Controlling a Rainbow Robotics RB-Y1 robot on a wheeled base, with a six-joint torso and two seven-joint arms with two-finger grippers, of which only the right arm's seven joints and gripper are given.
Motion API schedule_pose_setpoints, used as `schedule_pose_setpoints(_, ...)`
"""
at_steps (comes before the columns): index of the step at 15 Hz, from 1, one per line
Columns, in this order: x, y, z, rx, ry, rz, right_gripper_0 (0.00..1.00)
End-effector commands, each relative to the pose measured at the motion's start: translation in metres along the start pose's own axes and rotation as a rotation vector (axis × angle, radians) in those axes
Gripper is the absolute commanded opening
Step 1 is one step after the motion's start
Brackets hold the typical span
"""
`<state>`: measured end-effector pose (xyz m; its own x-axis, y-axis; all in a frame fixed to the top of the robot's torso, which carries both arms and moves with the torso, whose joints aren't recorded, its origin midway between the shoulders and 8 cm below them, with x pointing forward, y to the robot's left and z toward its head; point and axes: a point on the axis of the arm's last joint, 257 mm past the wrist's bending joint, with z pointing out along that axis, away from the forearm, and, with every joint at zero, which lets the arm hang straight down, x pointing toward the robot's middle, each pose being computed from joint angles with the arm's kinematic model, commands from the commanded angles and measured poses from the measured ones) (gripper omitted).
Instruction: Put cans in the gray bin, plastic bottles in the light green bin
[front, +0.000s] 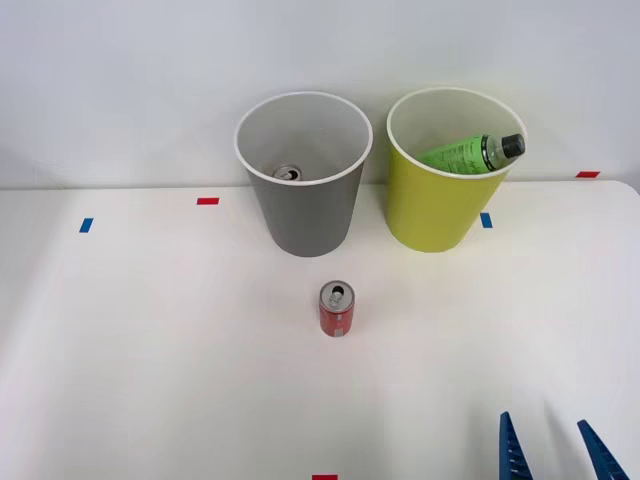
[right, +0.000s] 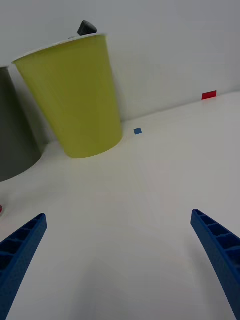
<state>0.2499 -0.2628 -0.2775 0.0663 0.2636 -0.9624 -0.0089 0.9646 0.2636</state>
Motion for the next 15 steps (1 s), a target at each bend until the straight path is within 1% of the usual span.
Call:
schedule_pose_setpoints(1, 0.003, 0.026, -0.003, -0.099, 0.024, 0.013, 1.0)
schedule_pose_setpoints(2, 0.005, 0.032, -0.002, -0.129, 0.032, 0.001, 1.0)
schedule_pose_setpoints(3, 0.004, 0.036, 0.0, -0.156, 0.026, -0.052, 1.0)
schedule_pose_setpoints(4, 0.002, 0.039, 0.002, -0.171, 0.014, -0.12, 1.0)
schedule_pose_setpoints(5, 0.001, 0.043, 0.004, -0.179, 0.002, -0.168, 1.0)
schedule_pose_setpoints(6, 0.001, 0.046, 0.006, -0.184, -0.007, -0.198, 1.0)
schedule_pose_setpoints(8, 0.001, 0.06, 0.01, -0.213, -0.024, -0.255, 1.0)
schedule_pose_setpoints(9, 0.002, 0.067, 0.011, -0.23, -0.028, -0.267, 1.0)
schedule_pose_setpoints(12, 0.009, 0.086, 0.021, -0.271, -0.018, -0.252, 1.0)
schedule_pose_setpoints(15, 0.009, 0.102, 0.033, -0.302, -0.03, -0.248, 1.0)
